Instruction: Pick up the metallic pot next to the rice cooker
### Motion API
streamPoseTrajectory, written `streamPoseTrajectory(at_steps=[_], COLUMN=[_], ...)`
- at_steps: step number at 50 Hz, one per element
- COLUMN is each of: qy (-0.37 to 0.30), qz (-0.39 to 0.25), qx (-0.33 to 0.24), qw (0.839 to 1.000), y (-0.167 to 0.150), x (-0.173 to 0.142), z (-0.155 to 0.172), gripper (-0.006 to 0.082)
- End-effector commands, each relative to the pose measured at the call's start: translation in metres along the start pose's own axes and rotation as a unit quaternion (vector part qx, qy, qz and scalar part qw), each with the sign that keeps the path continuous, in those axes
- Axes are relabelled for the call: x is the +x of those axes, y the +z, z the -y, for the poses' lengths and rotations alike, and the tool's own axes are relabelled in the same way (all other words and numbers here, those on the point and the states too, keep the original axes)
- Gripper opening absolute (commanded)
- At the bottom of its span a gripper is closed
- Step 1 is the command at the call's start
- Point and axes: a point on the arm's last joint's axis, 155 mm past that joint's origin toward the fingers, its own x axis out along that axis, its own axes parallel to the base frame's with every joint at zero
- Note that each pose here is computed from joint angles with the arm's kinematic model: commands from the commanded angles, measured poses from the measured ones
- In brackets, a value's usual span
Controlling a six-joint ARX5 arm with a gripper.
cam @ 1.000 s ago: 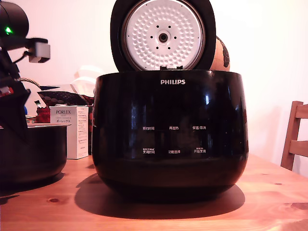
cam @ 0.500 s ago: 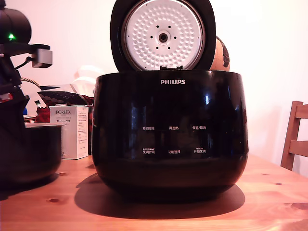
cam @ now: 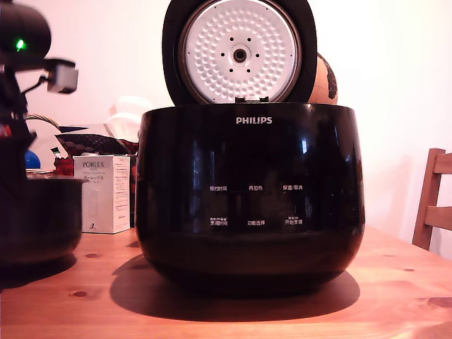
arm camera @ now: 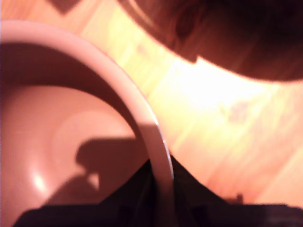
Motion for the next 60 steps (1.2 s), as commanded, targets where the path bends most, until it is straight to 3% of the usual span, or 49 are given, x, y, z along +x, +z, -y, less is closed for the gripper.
streamPoseTrajectory(at_steps=[1,21,30,48,60], qy=[-0.001,0.032,0.048,0.05,0.062], qz=[-0.006,-0.056,-0.026,0.04,0.06], qx=[0.008,0.06,0.08,0.192,0.191], qw=[1.0,0.996,0.995,0.979,0.978], y=[0.006,-0.002,-0.005,-0.014,-0.012], x=[-0.005,-0.059,-0.092,-0.146,-0.16], z=[0.003,0.02,0.034,0.072,0.072], gripper=[-0.0024,-0.0023,-0.0024,-0.0024,-0.0024])
